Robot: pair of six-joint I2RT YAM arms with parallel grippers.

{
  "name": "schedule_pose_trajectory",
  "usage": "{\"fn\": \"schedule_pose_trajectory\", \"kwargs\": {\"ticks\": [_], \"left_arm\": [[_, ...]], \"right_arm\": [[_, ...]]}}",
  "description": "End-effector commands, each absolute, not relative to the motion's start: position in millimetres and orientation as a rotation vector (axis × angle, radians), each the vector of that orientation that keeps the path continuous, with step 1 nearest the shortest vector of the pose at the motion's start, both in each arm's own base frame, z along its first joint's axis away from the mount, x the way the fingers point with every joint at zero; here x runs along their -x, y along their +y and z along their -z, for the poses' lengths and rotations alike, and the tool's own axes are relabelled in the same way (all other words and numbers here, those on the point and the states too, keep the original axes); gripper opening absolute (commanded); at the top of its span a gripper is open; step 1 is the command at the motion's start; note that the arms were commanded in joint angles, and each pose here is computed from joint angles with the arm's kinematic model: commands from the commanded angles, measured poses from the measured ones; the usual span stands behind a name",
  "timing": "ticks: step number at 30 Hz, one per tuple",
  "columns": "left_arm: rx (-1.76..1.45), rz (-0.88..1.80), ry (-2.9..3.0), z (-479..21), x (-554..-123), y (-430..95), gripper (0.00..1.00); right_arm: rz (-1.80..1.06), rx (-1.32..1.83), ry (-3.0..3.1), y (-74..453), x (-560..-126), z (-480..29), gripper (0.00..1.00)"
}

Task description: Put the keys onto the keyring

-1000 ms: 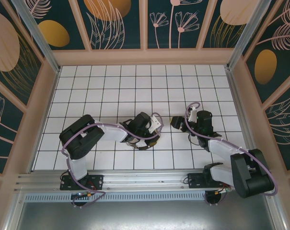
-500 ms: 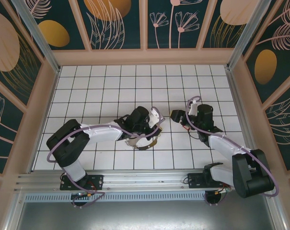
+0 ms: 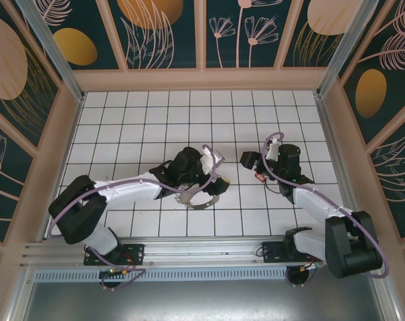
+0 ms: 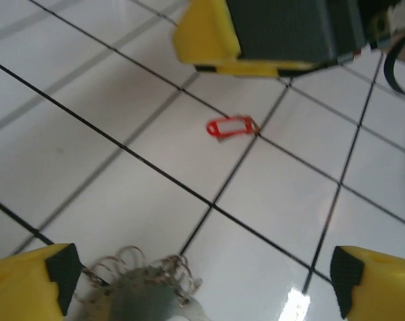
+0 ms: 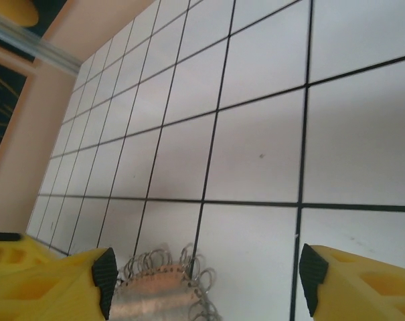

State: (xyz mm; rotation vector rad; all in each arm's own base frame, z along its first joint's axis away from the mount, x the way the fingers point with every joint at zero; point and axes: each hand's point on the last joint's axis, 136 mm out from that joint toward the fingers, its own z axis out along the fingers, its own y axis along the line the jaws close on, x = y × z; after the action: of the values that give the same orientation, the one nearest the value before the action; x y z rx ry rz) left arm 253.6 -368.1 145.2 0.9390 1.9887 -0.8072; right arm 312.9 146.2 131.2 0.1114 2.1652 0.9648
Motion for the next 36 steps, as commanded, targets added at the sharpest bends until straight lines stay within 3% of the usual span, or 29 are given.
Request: {"fn": "schedule_pose_trajectory", "kwargs": {"ticks": [1, 4, 12, 17, 19, 22, 26, 27, 33, 34, 36], "left_arm": [[-0.666, 0.737, 1.898, -195, -281, -351, 0.99], [-0.463, 0.63, 1.879, -221, -302, -326, 0.99], [-0.332, 0.484, 1.929, -251, -331, -314, 0.99], [-0.332, 0.606, 2.048, -257, -346, -322, 0.95], [-0.343, 0.658, 2.095, -260, -351, -328, 0.84], [-0.357, 0.788, 2.133, -270, -353, -339, 0.61], [-0.369, 0.871, 2.214, -277, -357, -352, 0.07], [-0.379, 0.884, 2.224, -281, -356, -356, 0.0], [-0.506, 0.895, 2.197, -284, -349, -361, 0.0], [-0.531, 0.885, 2.194, -279, -347, -360, 0.04], [-0.566, 0.834, 2.201, -261, -343, -354, 0.4]], "right_arm": [[-0.899, -0.173, 2.099, 127, -327, -159, 0.8], [-0.856, -0.243, 2.067, 111, -333, -170, 0.98], [-0.76, -0.262, 2.054, 96, -339, -185, 0.99], [-0.762, -0.34, 2.086, 88, -342, -172, 0.99], [-0.772, -0.343, 2.113, 88, -342, -167, 0.99], [-0.771, -0.35, 2.135, 87, -342, -159, 0.99], [-0.802, -0.354, 2.125, 88, -341, -157, 0.99], [-0.81, -0.353, 2.125, 89, -341, -157, 0.99], [-0.832, -0.345, 2.128, 92, -339, -155, 0.99], [-0.831, -0.348, 2.131, 92, -339, -153, 0.99], [-0.83, -0.355, 2.136, 91, -336, -149, 0.99]]}}
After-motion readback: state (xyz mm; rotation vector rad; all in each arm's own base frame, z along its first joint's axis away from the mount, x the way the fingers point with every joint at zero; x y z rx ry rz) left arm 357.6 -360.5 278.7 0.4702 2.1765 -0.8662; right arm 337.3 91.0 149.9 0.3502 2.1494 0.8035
